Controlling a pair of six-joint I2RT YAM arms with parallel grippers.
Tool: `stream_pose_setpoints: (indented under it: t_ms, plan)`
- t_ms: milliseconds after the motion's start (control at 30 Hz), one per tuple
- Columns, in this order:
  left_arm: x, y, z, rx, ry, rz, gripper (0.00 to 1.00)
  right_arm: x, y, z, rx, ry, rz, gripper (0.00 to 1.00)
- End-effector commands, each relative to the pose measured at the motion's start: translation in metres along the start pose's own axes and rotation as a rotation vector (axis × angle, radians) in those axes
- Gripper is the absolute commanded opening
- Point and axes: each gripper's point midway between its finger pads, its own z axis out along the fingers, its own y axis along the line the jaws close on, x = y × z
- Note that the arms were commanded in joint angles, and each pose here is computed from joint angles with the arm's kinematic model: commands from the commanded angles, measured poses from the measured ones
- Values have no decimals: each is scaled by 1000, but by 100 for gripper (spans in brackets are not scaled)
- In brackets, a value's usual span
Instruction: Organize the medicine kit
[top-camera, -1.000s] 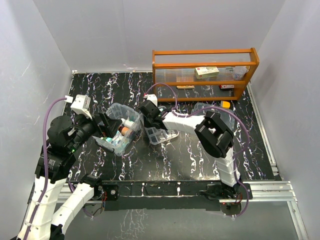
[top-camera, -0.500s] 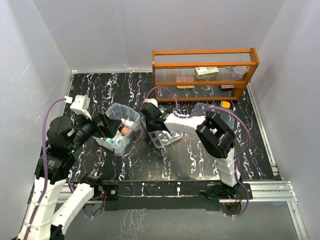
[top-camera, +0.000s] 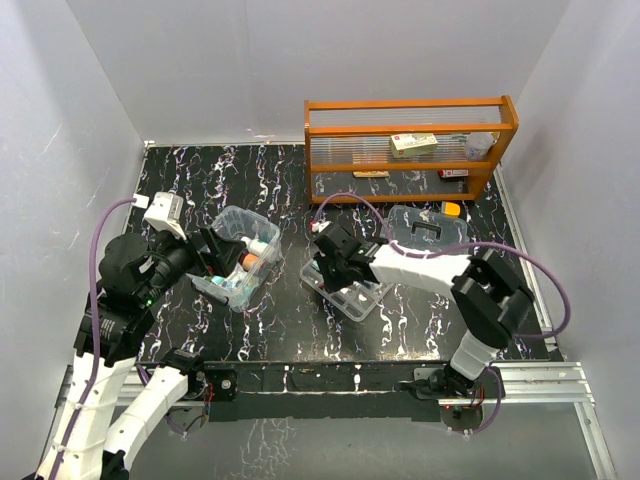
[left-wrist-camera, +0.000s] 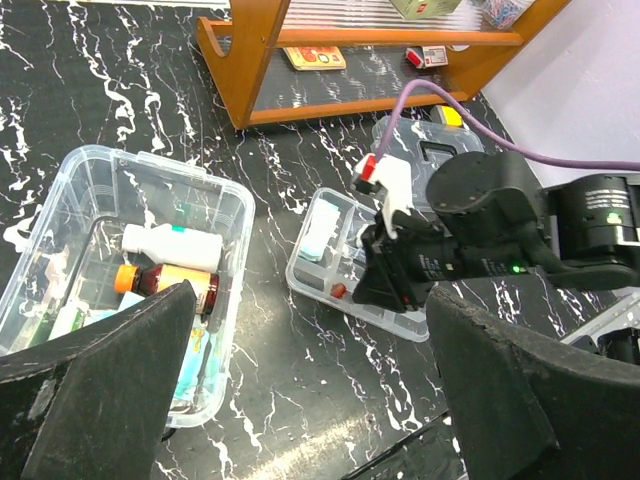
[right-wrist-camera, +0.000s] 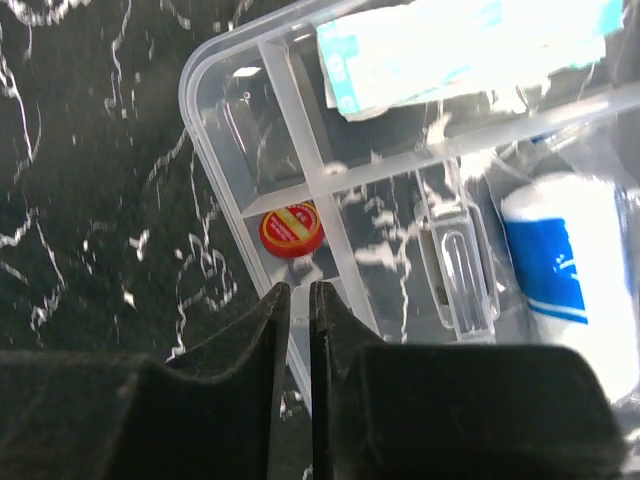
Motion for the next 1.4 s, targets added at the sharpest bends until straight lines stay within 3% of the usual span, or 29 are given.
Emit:
stream_pose_setpoints:
  t_ms: [0, 300, 633, 833, 1067, 1167, 1367]
  plan:
    - [-5, -8, 2, 43, -26, -11, 99, 5, 4, -28, -42, -35, 9, 15]
    - [-2, -9, 5, 51, -20, -21, 99, -19, -2, -56, 39, -202, 289, 20]
    - [-3, -18, 3, 99, 12, -6, 99, -23, -28, -57, 186, -189, 213, 28]
    - [7, -34, 12, 202, 100, -23, 94, -14, -85, -74, 345, -197, 334, 31]
    - [24, -42, 32, 272, 152, -136, 88, 9, -174, -88, 553, -180, 494, 33]
    - [24, -44, 41, 292, 134, -193, 87, 10, -194, -81, 558, -162, 519, 33]
    - [37, -56, 60, 291, 171, -241, 83, -4, -191, -50, 471, -130, 468, 32]
